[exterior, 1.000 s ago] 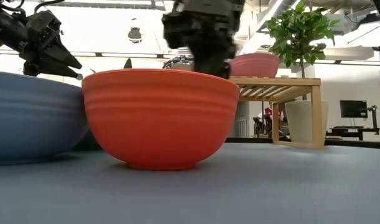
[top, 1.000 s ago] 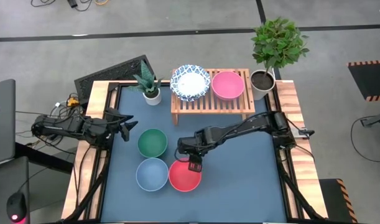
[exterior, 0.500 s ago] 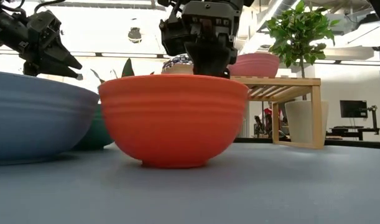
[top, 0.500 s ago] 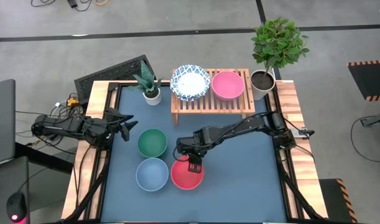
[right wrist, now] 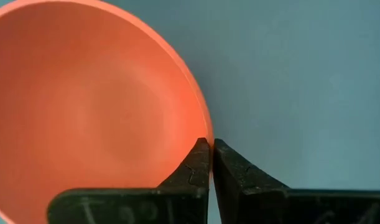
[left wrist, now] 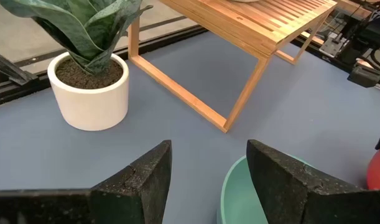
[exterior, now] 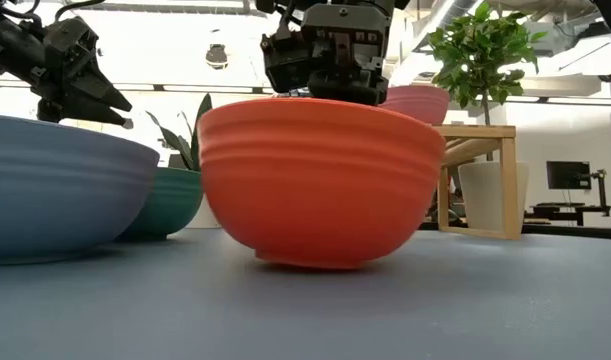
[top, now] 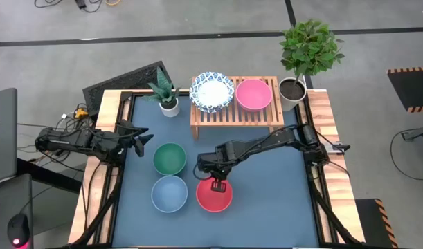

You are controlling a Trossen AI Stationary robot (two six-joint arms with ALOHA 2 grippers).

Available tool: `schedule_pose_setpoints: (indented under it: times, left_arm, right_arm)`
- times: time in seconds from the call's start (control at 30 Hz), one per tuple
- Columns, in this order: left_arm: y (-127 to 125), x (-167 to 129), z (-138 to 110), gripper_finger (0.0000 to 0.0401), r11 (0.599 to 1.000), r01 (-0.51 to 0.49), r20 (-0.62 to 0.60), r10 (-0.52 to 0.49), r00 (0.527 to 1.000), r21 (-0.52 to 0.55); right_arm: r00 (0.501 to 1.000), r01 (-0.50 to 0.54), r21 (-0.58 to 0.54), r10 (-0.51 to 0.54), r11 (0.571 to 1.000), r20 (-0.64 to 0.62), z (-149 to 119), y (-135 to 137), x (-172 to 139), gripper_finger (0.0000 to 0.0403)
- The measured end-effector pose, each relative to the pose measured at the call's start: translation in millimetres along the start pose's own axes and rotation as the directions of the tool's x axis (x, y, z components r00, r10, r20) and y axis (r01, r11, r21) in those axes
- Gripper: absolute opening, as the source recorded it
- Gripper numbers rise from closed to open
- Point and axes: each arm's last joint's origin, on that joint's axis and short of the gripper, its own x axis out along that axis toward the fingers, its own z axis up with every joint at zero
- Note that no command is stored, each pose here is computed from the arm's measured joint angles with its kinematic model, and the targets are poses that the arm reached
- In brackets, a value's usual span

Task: Place and stack bowls onto a shelf
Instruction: Stack the orange bowl on top of the pink bowl on the shelf

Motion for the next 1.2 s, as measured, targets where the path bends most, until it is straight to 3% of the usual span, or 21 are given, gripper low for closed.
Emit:
schedule_pose_setpoints:
  times: [0.23,0.57,0.73,0.87,1.0,1.2]
  left_arm:
    - [0,0,0,0.0193,1.0,0.0,0.0,0.0,1.0,0.0]
    - [0,0,0,0.0193,1.0,-0.001,0.0,0.001,1.0,0.003]
    - [0,0,0,0.0193,1.0,0.0,0.001,0.0,1.0,0.003]
    - [0,0,0,0.0193,1.0,0.0,0.0,0.0,1.0,0.003]
    - [0,0,0,0.0193,1.0,0.0,0.0,0.0,1.0,0.003]
    - [0,0,0,0.0193,1.0,0.0,0.0,0.0,1.0,0.003]
  right_arm:
    - [0.999,0.015,-0.008,-0.016,1.0,-0.044,-7,4,-5,0.0024]
    - [0.994,0.074,-0.039,-0.077,0.996,-0.075,-29,14,-47,0.0024]
    - [0.976,0.181,0.134,-0.161,0.974,-0.148,-42,4,-62,0.0024]
    - [0.969,0.226,0.331,-0.176,0.916,-0.175,-52,-5,-59,0.0024]
    - [0.957,0.269,0.447,-0.184,0.853,-0.225,-70,-13,-47,0.0025]
    - [0.972,0.232,0.582,-0.159,0.779,-0.174,-84,-28,-31,0.0026]
